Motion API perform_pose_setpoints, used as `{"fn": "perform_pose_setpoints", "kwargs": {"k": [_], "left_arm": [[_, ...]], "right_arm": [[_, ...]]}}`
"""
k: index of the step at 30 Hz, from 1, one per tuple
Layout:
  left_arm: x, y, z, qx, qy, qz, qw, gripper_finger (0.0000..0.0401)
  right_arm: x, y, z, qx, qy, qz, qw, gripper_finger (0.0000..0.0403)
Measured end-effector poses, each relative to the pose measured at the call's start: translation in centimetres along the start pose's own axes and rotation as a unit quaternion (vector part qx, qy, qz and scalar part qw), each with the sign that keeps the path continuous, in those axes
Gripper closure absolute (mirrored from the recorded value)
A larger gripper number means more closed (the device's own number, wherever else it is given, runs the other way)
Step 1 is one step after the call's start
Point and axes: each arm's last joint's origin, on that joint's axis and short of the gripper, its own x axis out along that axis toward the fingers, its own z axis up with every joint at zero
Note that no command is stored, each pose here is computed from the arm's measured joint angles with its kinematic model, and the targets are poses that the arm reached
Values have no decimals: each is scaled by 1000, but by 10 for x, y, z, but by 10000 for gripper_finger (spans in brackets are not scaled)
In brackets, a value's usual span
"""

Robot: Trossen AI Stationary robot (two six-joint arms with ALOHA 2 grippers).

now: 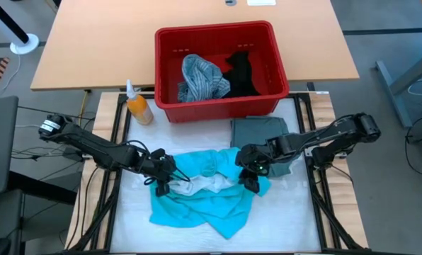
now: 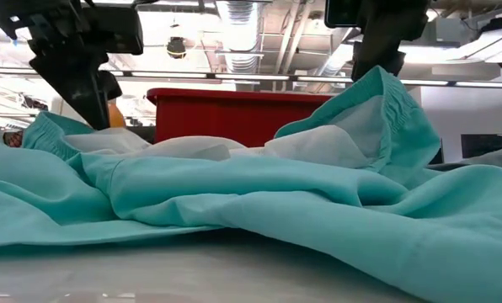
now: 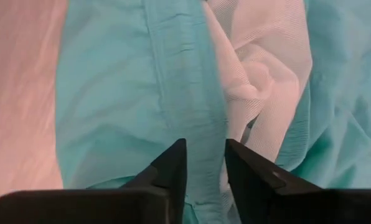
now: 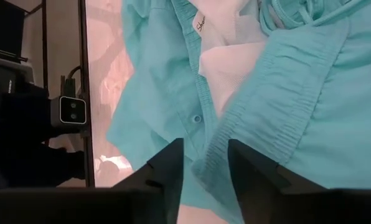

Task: Fold Laundry from Bin
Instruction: Fold the light blue shorts

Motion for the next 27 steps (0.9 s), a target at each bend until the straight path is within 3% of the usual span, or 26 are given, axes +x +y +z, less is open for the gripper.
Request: {"fn": "perform_pose_setpoints", "kwargs": {"k": [6,15,27], "left_arm": [[10,-3,1,0,8,-2,1000,272],[12,-5,1,35,26,-25,999,269],[13,1,-4,38,48,36,997,275]], "right_arm": [[0,3,-2,18,16,26,999,203],[1,8,-5,12,23,32,999,198],[2,15,0,23,-5,54,998,198]]}}
